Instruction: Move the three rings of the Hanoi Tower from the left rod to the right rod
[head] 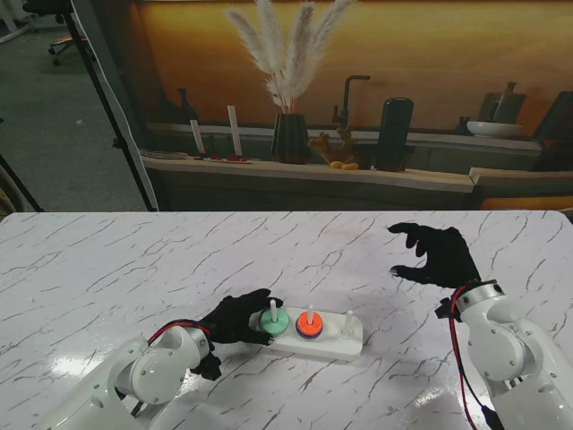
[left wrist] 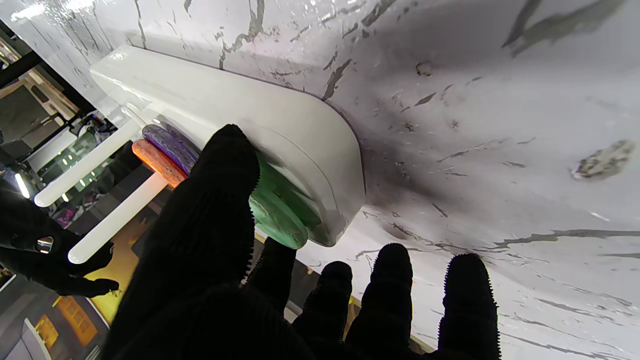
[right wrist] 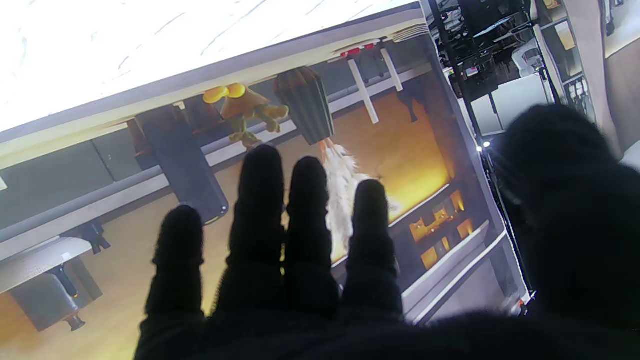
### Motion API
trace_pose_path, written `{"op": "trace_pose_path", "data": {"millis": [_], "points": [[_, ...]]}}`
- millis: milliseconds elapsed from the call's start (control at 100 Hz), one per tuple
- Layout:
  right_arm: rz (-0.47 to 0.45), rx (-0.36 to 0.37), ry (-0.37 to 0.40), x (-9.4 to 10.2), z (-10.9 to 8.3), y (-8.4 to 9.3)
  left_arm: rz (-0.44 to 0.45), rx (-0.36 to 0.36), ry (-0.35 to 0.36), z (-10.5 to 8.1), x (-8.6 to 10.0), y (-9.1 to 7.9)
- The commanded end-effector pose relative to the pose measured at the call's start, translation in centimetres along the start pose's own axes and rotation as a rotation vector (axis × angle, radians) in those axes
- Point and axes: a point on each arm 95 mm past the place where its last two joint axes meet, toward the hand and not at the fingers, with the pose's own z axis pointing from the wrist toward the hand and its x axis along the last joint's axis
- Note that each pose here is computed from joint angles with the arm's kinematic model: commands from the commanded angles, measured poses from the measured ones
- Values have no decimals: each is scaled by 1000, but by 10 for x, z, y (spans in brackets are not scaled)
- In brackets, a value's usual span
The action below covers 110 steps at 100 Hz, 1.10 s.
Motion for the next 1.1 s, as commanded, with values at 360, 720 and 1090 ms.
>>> {"op": "trace_pose_path", "data": {"millis": [360, 720, 1090], "points": [[17, 4, -2, 2, -2, -6, -12, -8, -5, 1, 0, 14], [16, 1, -6, 1, -3, -5, -22, 35, 5, -1, 2, 8], [28, 13, -10, 1, -4, -9, -25, 74, 19, -6, 8, -6]]}}
